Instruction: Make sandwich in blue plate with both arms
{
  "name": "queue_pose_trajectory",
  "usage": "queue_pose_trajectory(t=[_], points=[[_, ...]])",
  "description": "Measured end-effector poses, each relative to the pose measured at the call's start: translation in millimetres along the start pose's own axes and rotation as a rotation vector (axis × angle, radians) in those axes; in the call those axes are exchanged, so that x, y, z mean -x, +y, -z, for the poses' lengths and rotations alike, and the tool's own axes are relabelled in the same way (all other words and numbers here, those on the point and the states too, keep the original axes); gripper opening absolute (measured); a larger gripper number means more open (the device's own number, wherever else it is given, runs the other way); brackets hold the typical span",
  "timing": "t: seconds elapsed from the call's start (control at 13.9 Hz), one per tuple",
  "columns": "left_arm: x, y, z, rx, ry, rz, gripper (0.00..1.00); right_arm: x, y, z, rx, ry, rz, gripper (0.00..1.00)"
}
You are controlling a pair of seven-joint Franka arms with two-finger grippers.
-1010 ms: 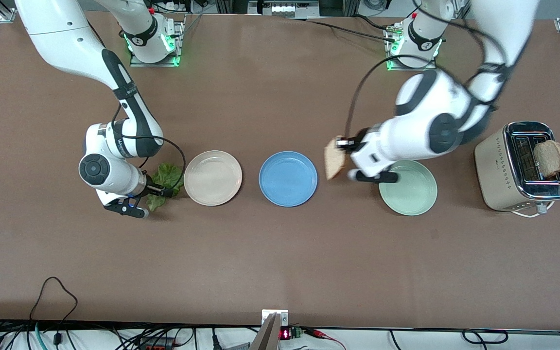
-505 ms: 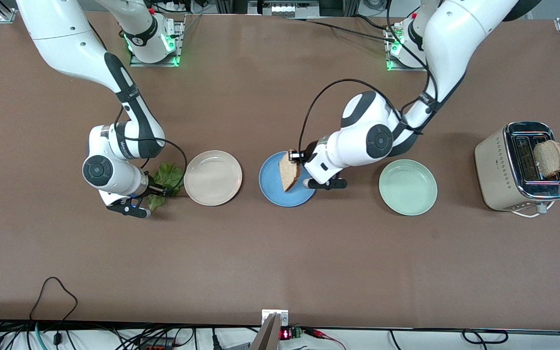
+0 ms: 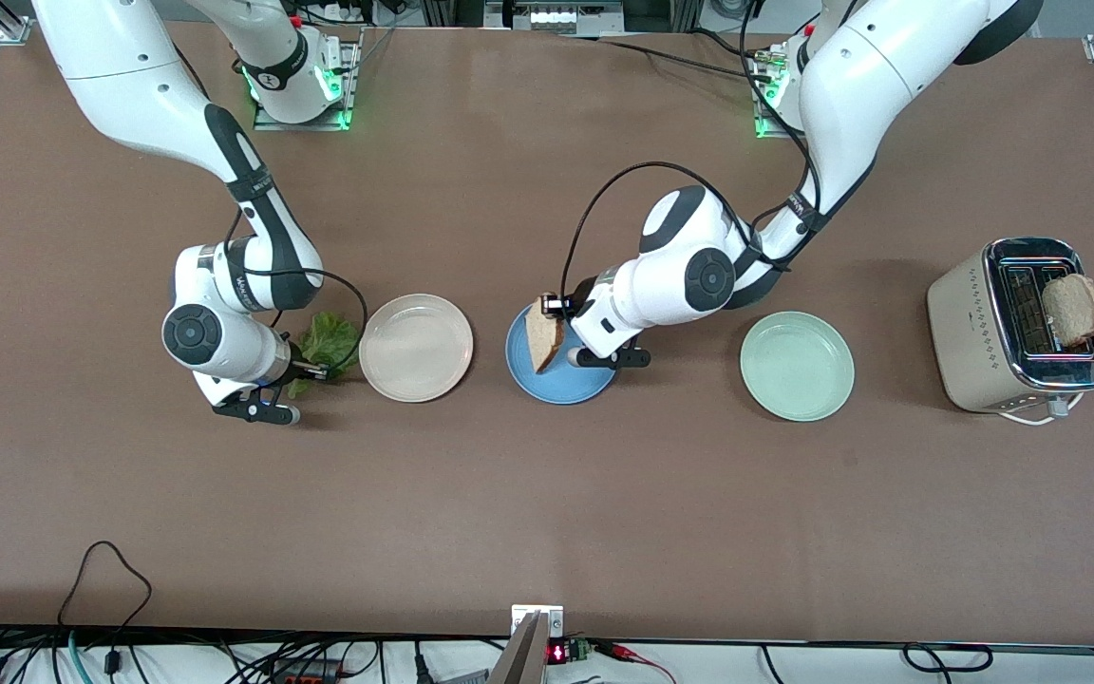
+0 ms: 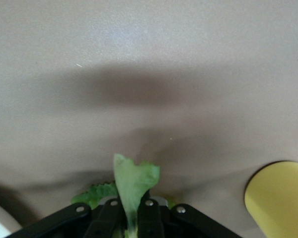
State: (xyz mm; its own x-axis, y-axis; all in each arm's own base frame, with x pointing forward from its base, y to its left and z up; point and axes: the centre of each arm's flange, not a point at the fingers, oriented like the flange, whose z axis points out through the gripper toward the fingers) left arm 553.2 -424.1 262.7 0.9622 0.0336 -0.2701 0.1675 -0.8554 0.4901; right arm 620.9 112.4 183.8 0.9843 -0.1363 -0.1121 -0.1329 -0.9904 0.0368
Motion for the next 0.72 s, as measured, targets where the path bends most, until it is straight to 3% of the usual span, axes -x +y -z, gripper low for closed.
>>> queue_pose_trajectory(t=[0.14,0.36,0.72], points=[[-2.4,-2.5,-1.9,0.001,0.0,0.005,0.08,-2.3,-1.5,7.8,-0.005,0.014,0.011,0.08],[-18.9,-20.5,4.2,-0.011,0.022,0.035,0.19,0.4,-4.5,33.1,-0.006,0.009,0.02,0.06],[-49.5,-62.9,11.0,-0.045,0.056,0.076,0.67,21.6,-23.9,107.4,-0.019,0.001,0.063,0.06]])
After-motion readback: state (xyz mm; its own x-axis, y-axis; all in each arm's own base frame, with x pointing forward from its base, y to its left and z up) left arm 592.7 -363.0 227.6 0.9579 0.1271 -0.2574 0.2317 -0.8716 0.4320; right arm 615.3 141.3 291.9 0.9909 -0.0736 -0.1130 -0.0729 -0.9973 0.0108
